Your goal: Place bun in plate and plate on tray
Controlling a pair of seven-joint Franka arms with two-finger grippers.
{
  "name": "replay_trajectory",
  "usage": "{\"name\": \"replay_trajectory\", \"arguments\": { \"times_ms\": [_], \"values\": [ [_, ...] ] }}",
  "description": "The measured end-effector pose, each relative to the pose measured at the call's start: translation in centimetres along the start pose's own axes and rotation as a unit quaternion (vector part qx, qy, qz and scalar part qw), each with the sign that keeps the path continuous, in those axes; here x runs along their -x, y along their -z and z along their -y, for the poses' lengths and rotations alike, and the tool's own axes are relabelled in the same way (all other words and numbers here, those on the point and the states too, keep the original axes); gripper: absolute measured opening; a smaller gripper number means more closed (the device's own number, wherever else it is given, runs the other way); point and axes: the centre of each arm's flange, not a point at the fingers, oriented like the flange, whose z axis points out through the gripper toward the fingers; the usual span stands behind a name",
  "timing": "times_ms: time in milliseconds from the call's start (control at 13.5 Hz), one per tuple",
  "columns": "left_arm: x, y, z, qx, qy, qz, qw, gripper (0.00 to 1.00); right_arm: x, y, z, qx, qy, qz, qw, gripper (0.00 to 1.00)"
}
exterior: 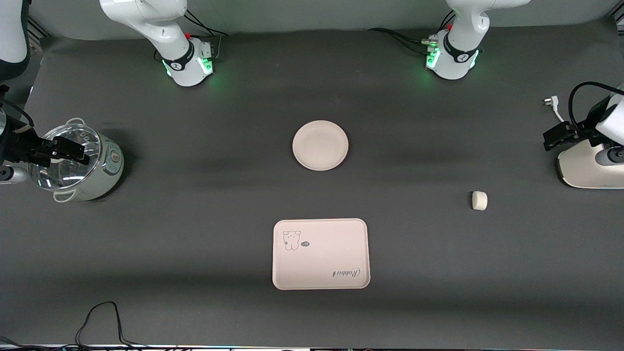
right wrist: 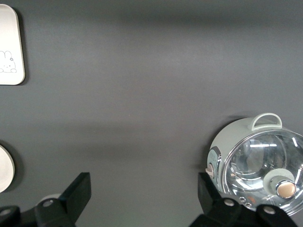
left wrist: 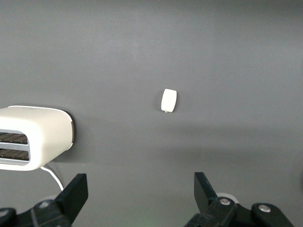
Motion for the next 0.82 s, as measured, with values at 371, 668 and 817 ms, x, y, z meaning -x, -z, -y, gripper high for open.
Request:
{"name": "replay_trajectory", "arguments": {
  "times_ms": [371, 668, 817],
  "values": [
    [0.1, 0.3, -0.9, 0.000, -0.006, 0.001, 1.000, 1.00, 0.0, 0.0, 0.1, 0.000, 0.001, 0.000, 1.000, 1.00],
    [-0.4, 0.6, -1.1, 0.001, -0.008, 0.005, 1.000, 1.00, 0.0, 0.0, 0.1, 0.000, 0.001, 0.000, 1.000, 1.00],
    [-1.3, -1.3, -1.3, 0.001, -0.009, 0.025, 1.000, 1.00, 0.0, 0.0, 0.1, 0.000, 0.001, 0.000, 1.000, 1.00]
  ]
}}
